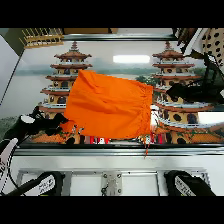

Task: Fold the clothes and pants, and hang the long-sleeved shirts on hangers.

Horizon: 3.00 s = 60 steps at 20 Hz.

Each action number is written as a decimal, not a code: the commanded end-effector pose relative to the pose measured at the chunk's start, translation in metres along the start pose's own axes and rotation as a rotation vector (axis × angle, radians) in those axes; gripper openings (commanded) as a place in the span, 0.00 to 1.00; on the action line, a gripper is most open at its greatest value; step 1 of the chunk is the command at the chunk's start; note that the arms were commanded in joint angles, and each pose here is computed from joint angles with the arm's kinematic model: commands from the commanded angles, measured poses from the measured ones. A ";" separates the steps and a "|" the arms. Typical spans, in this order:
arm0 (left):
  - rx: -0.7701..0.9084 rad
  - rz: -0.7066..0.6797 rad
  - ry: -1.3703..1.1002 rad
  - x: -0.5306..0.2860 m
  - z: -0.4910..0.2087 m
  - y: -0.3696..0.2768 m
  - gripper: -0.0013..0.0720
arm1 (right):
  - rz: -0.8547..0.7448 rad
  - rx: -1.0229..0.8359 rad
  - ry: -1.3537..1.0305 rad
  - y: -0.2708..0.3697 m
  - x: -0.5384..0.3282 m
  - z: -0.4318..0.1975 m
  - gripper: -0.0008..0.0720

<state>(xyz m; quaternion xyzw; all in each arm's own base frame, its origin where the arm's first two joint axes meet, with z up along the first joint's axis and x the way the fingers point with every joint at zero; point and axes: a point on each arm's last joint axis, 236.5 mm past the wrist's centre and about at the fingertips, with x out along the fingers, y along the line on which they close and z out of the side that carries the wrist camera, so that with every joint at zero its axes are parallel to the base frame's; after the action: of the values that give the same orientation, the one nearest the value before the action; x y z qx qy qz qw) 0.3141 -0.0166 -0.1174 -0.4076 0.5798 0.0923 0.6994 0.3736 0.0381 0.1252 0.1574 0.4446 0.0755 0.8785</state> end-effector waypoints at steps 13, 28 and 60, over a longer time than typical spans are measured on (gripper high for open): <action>0.173 -0.072 -0.036 -0.023 0.003 -0.042 0.03 | 0.057 0.572 0.349 -0.030 0.118 -0.216 0.86; 0.192 -0.121 -0.143 -0.055 0.033 -0.065 0.03 | 0.116 0.194 0.248 0.011 0.137 -0.173 0.03; 0.534 -0.460 -0.382 -0.159 0.122 -0.322 0.03 | 0.073 0.155 0.306 0.058 0.066 0.002 0.03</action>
<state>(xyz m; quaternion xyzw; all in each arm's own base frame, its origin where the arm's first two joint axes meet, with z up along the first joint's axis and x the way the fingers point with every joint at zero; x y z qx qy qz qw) 0.5130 -0.0655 0.2430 -0.2892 0.2844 -0.1476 0.9020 0.3657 0.1096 0.1535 0.2237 0.5550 0.1061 0.7941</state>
